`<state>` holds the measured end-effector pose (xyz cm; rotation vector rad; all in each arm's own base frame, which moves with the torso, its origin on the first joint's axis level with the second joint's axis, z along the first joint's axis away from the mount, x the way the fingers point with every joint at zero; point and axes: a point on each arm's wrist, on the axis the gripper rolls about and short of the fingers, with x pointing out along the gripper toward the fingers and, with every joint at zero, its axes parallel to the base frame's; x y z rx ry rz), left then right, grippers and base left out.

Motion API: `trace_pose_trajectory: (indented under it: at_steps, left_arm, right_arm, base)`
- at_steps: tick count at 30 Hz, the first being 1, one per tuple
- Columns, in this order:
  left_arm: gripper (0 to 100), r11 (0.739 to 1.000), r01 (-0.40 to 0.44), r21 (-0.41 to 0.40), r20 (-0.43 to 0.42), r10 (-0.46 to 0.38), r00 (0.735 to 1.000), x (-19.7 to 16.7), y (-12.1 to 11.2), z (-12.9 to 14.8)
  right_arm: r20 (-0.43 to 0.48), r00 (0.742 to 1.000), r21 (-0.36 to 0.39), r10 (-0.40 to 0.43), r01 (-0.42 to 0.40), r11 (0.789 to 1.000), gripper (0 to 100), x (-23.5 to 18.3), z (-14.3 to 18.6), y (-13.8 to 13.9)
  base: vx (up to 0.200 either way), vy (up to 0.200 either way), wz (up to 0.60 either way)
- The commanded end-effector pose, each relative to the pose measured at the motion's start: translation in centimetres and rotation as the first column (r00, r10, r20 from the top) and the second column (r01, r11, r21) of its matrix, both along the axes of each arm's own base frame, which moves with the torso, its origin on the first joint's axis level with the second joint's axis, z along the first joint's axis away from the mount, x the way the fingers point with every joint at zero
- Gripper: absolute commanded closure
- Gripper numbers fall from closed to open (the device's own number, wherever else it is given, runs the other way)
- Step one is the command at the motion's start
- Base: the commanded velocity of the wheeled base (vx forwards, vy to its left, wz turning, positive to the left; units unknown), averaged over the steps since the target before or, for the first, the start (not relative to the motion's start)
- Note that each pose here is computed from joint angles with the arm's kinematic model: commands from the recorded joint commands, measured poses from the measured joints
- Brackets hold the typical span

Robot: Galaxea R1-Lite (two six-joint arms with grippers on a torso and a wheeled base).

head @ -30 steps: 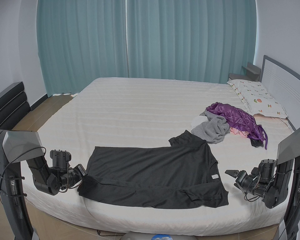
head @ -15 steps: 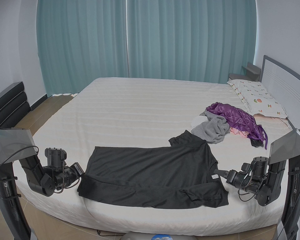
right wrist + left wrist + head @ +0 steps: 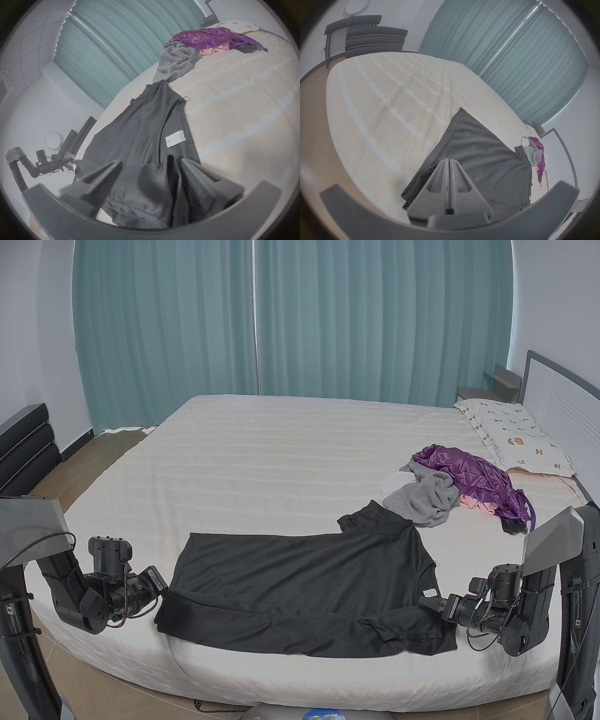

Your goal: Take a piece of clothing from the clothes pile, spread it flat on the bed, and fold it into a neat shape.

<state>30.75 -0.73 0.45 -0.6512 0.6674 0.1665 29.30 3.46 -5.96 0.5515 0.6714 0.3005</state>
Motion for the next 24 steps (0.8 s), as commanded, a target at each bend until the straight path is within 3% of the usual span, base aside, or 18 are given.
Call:
trace_pose_trajectory:
  at_steps: [1, 7, 24]
  left_arm:
    - [100, 1.000, -0.001, 0.000, -0.004, 0.001, 1.000, -0.1, 0.0, -0.1]
    - [100, 1.000, -0.002, 0.000, -0.007, 0.002, 1.000, -0.5, 0.1, 0.1]
    - [100, 0.999, -0.038, 0.010, 0.018, 0.037, 0.999, -2.6, 1.3, 2.0]
  right_arm:
    - [-0.017, 1.000, -0.012, 0.006, -0.006, 1.000, 100, -0.3, -0.6, -0.1]
    - [-0.008, 1.000, -0.028, -0.004, 0.004, 1.000, 100, -0.9, 0.0, -0.9]
    - [0.032, 0.999, 0.032, 0.025, -0.026, 0.999, 100, -5.4, 6.0, -1.9]
  base:
    - [0.000, 0.000, 0.00]
    - [0.000, 0.000, 0.00]
    - [0.000, 0.000, 0.00]
